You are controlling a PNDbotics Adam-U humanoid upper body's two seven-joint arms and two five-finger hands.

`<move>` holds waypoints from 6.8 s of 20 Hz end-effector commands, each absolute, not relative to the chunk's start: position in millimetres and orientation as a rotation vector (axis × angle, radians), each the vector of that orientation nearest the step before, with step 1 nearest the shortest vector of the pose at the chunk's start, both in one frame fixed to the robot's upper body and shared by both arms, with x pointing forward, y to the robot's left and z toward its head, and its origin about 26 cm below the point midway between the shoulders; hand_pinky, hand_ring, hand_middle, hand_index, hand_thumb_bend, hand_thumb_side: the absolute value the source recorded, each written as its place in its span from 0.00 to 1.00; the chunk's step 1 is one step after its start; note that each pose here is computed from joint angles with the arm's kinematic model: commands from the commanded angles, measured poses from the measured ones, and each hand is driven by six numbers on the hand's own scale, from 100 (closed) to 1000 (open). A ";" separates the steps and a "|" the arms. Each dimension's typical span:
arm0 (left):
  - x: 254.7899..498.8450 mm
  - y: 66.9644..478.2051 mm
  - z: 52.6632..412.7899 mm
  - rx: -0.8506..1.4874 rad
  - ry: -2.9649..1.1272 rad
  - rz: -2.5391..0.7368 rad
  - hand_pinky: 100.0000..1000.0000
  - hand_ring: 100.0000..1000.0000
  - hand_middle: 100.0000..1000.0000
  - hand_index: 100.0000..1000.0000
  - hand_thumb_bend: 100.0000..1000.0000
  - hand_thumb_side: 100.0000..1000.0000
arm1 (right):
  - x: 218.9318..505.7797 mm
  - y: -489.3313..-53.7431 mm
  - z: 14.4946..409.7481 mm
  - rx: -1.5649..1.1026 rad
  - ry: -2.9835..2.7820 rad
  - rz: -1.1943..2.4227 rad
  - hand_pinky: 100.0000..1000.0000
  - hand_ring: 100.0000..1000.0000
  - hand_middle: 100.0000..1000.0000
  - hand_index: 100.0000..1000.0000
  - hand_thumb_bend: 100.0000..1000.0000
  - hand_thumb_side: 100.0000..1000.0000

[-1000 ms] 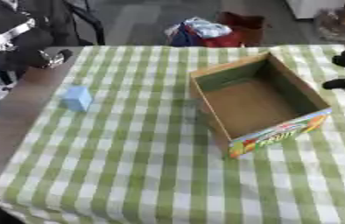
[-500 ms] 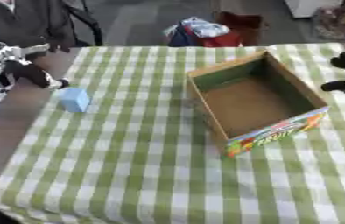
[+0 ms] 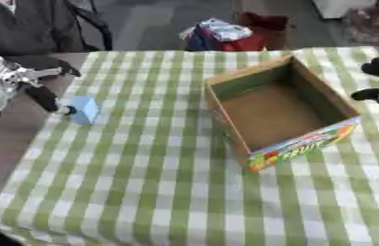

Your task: Pick up objects on the table and place them in the box.

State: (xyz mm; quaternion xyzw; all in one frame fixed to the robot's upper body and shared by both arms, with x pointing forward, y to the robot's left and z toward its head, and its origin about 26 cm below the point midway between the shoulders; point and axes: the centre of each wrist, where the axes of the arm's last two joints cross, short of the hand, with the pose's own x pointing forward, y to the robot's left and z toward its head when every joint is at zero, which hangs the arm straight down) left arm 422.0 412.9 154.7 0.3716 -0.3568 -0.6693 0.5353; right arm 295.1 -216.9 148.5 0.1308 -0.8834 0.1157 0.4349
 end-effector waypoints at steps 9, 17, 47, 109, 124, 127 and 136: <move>430.1 421.7 151.5 0.926 -0.786 -1.519 0.84 0.89 0.89 0.95 0.30 0.29 | 295.8 -217.6 154.9 0.325 -2.221 0.309 0.57 0.80 0.69 0.69 0.00 0.50; 433.3 421.6 142.8 0.938 -0.778 -1.475 0.83 0.88 0.87 0.95 0.27 0.29 | 295.8 -217.6 154.3 0.323 -2.220 0.306 0.57 0.80 0.69 0.69 0.00 0.50; 443.7 303.3 269.7 1.095 -1.418 -1.583 0.72 0.67 0.55 0.69 0.10 0.25 | 296.1 -215.2 153.1 0.342 -2.212 0.309 0.57 0.80 0.69 0.69 0.00 0.50; 364.6 209.1 294.0 0.823 -2.247 -1.259 0.71 0.62 0.58 0.81 0.15 0.56 | 296.5 -211.5 160.7 0.372 -2.235 0.300 0.57 0.78 0.69 0.69 0.00 0.50; 303.9 288.8 243.0 0.771 -2.277 -0.511 0.67 0.59 0.56 0.79 0.00 0.59 | 296.4 -212.6 159.5 0.358 -2.235 0.293 0.57 0.78 0.69 0.69 0.00 0.50; 302.0 290.4 232.0 0.726 -2.303 -0.445 0.67 0.59 0.56 0.79 0.00 0.59 | 296.4 -212.9 159.3 0.356 -2.235 0.289 0.57 0.78 0.69 0.69 0.00 0.50; 299.9 287.2 219.6 0.593 -2.376 -0.248 0.67 0.58 0.55 0.79 0.00 0.60 | 296.4 -212.7 159.3 0.357 -2.235 0.292 0.57 0.78 0.69 0.69 0.00 0.50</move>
